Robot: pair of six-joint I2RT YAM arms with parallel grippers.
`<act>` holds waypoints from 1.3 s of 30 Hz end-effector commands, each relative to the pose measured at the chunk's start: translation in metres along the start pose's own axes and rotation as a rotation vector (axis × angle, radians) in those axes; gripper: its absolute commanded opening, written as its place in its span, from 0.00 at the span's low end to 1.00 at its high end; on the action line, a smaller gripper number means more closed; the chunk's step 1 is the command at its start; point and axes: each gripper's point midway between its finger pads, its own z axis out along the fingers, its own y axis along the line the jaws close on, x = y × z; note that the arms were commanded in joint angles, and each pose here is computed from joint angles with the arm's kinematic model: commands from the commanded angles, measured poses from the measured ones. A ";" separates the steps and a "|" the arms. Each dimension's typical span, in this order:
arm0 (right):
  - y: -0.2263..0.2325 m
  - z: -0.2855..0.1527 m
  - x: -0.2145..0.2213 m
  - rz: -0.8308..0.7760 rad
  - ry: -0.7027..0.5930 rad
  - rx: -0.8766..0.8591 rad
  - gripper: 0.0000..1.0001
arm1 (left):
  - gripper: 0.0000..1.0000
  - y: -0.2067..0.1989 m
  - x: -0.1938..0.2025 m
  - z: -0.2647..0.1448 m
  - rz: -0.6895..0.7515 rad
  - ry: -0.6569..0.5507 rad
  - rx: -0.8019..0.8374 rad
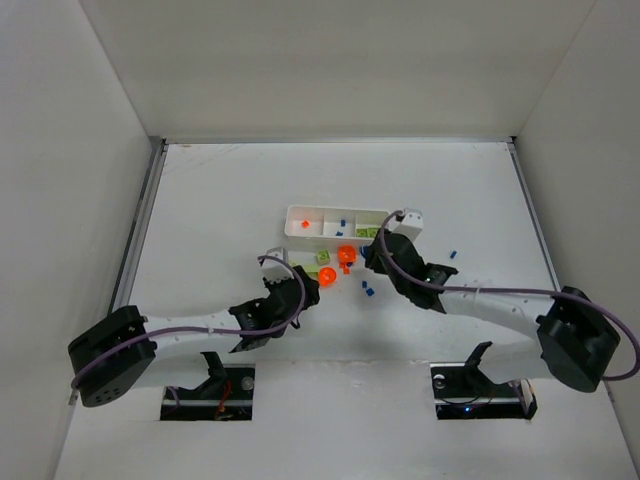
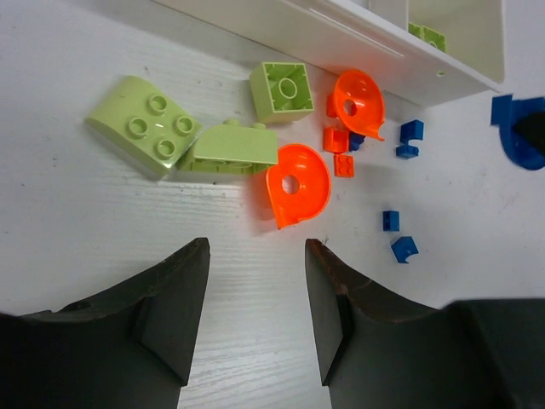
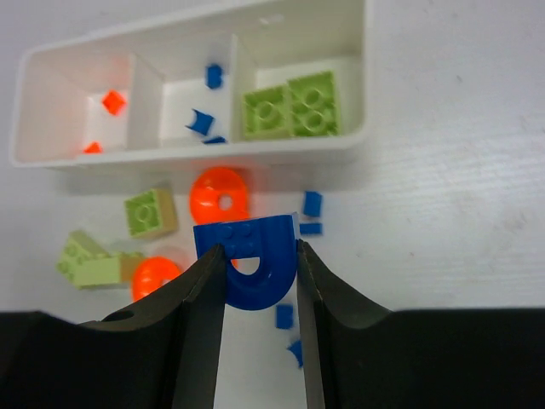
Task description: Sort the legos into containers by color
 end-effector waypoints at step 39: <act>0.040 0.001 -0.015 0.009 -0.086 -0.157 0.56 | 0.37 -0.018 0.017 0.049 -0.146 0.013 0.000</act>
